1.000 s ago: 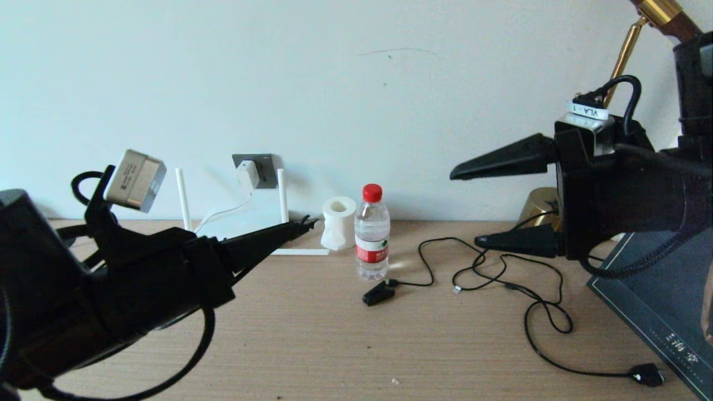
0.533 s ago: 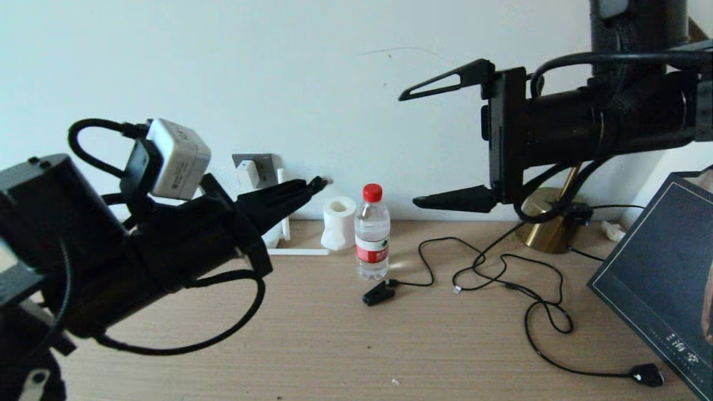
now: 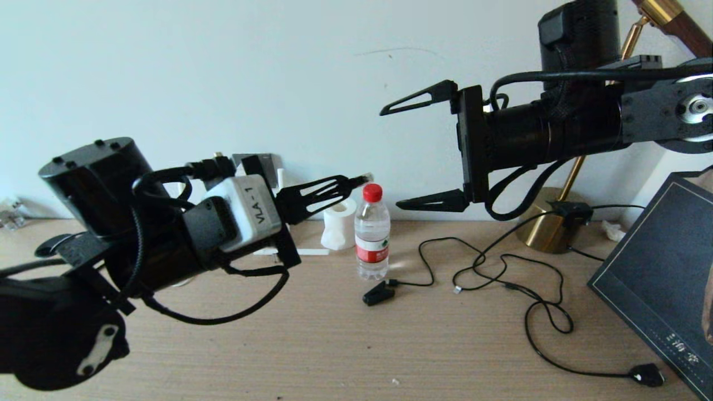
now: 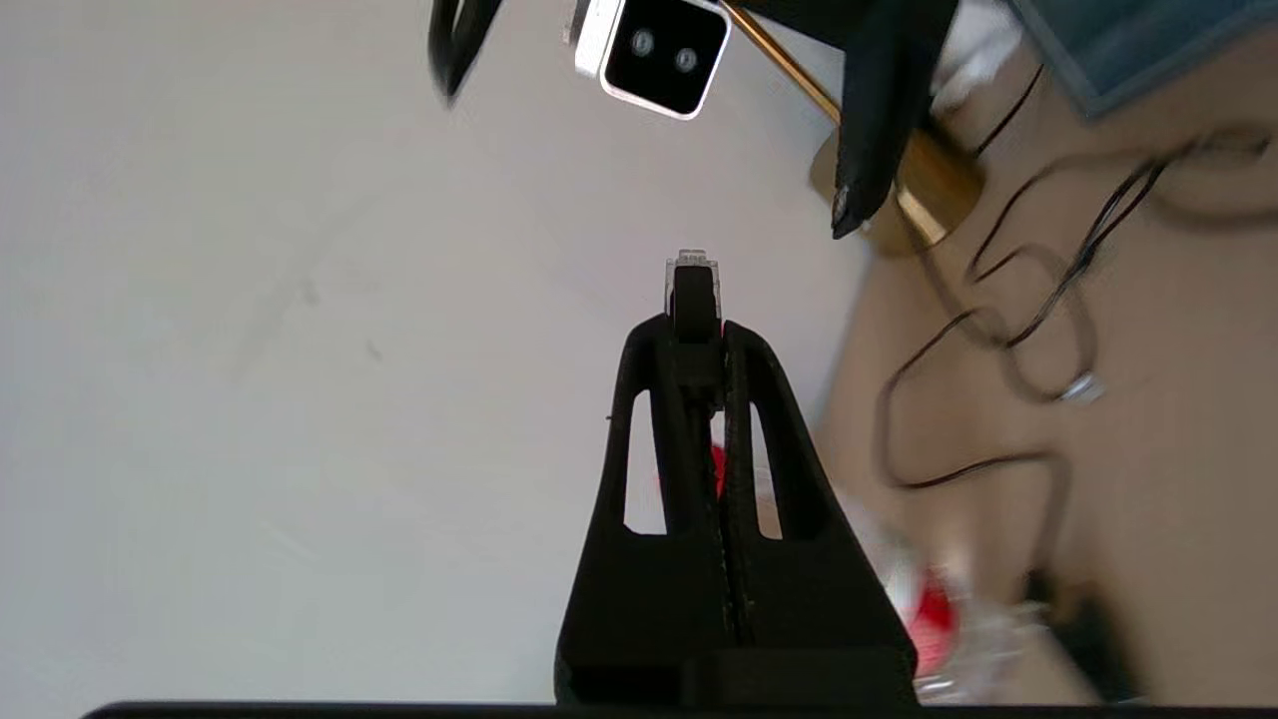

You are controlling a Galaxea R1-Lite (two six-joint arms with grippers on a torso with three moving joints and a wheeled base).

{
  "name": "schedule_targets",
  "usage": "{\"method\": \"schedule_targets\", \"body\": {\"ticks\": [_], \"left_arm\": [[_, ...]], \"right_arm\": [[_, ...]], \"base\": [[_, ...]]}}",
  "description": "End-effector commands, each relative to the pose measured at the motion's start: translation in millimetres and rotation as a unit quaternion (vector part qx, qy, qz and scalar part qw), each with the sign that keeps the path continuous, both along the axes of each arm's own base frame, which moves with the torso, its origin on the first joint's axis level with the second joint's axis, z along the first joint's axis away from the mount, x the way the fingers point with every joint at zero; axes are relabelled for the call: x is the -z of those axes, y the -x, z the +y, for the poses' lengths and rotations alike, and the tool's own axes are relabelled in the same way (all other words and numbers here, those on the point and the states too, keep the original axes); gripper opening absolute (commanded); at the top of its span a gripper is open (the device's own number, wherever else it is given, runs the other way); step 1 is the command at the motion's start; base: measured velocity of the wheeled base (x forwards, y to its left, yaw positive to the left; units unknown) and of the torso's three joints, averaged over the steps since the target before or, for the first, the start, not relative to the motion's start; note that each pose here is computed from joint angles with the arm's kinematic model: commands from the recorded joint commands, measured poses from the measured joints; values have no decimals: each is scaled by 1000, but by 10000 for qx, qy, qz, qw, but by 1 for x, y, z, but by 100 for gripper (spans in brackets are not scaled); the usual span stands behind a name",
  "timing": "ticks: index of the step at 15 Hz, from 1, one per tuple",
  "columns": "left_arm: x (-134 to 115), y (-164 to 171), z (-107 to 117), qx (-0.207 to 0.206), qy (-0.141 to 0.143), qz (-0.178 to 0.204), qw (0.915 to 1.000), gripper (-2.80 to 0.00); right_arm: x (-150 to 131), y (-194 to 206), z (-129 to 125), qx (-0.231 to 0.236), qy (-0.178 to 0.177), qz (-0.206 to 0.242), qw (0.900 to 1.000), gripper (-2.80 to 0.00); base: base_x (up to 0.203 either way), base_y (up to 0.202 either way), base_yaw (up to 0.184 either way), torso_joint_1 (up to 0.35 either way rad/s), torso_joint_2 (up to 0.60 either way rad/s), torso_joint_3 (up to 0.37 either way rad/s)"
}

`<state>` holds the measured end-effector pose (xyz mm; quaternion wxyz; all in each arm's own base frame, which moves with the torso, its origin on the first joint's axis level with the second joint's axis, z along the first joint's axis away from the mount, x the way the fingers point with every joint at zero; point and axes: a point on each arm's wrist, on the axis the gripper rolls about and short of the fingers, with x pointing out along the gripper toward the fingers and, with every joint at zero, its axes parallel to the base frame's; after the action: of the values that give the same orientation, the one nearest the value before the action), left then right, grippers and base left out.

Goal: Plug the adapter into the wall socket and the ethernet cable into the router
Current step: Align cable and router interface

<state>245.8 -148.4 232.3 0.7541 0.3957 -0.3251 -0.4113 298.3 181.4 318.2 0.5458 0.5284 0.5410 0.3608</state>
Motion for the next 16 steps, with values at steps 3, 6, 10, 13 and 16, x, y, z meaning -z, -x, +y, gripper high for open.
{"method": "schedule_targets", "body": {"ticks": [3,6,10,13,16], "left_arm": [[-4,1,4,-125,-218,-552,9982,-280],[-5,0,6,-195,-276,-742,9967,-280],[-16,-1,3,-216,-288,-1137,9929,-280],[-18,1,2,-197,-307,-1245,9916,-280],[-18,6,0,-136,-301,-1241,9917,-280]], "right_arm": [[4,0,1,-336,-70,184,9992,0],[5,0,5,-425,-77,198,9989,0],[9,-2,9,-600,-98,273,9978,0],[11,1,17,-714,-87,283,9970,0],[10,0,20,-746,-96,255,9968,0]], "base": [[0,0,0,0,0,0],[0,0,0,0,0,0],[0,0,0,0,0,0],[0,0,0,0,0,0],[0,0,0,0,0,0]]}}
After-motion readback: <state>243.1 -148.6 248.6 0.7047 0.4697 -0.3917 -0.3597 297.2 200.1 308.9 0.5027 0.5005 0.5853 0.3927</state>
